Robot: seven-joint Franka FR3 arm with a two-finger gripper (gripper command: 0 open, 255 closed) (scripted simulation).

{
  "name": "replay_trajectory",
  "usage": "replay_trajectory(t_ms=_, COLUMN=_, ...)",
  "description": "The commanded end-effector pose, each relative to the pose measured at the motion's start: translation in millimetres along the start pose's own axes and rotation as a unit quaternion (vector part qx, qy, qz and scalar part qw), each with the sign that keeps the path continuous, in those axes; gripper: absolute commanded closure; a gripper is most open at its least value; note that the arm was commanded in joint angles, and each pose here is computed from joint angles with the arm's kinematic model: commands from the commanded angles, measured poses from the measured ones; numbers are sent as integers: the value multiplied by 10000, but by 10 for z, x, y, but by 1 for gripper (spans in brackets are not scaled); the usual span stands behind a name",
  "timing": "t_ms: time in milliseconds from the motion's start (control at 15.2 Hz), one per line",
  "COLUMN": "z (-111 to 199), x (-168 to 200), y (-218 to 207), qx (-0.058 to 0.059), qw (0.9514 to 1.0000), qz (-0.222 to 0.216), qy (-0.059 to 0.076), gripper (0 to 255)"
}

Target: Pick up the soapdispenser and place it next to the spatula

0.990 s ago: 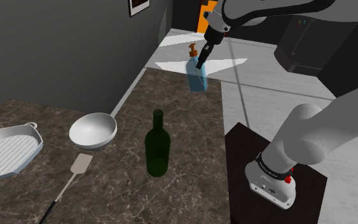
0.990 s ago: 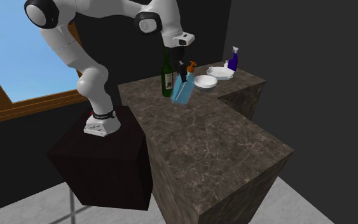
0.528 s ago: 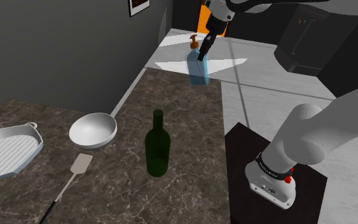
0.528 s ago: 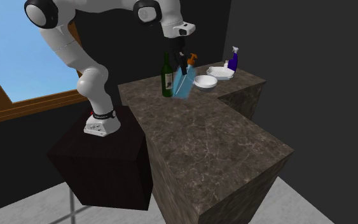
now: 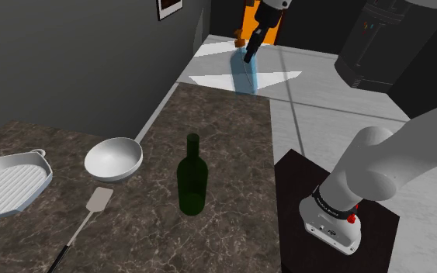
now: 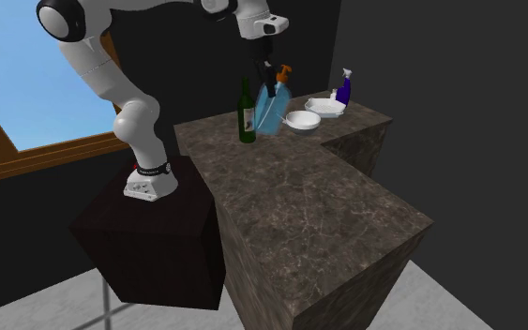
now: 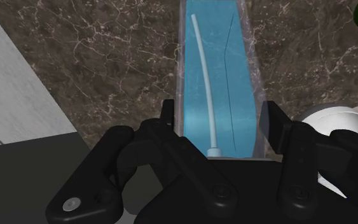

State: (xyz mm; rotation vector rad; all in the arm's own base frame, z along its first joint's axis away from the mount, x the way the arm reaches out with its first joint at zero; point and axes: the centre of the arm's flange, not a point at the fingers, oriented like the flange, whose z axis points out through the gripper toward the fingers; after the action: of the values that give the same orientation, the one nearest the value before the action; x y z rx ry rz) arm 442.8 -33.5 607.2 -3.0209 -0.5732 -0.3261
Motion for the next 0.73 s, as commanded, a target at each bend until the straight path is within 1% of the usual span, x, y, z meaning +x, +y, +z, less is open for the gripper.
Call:
replay_trajectory(t_ms=0, z=-104, x=26, y=3, qx=1, qw=10000, qz=0, qy=0, gripper=255)
replay_trajectory(t_ms=396, z=-399, x=91, y=1, qx=1, qw=10000, qz=0, qy=0, gripper=255)
replay_trajectory(t_ms=660, z=-356, x=276, y=-492, qx=1, qw=10000, qz=0, qy=0, gripper=255)
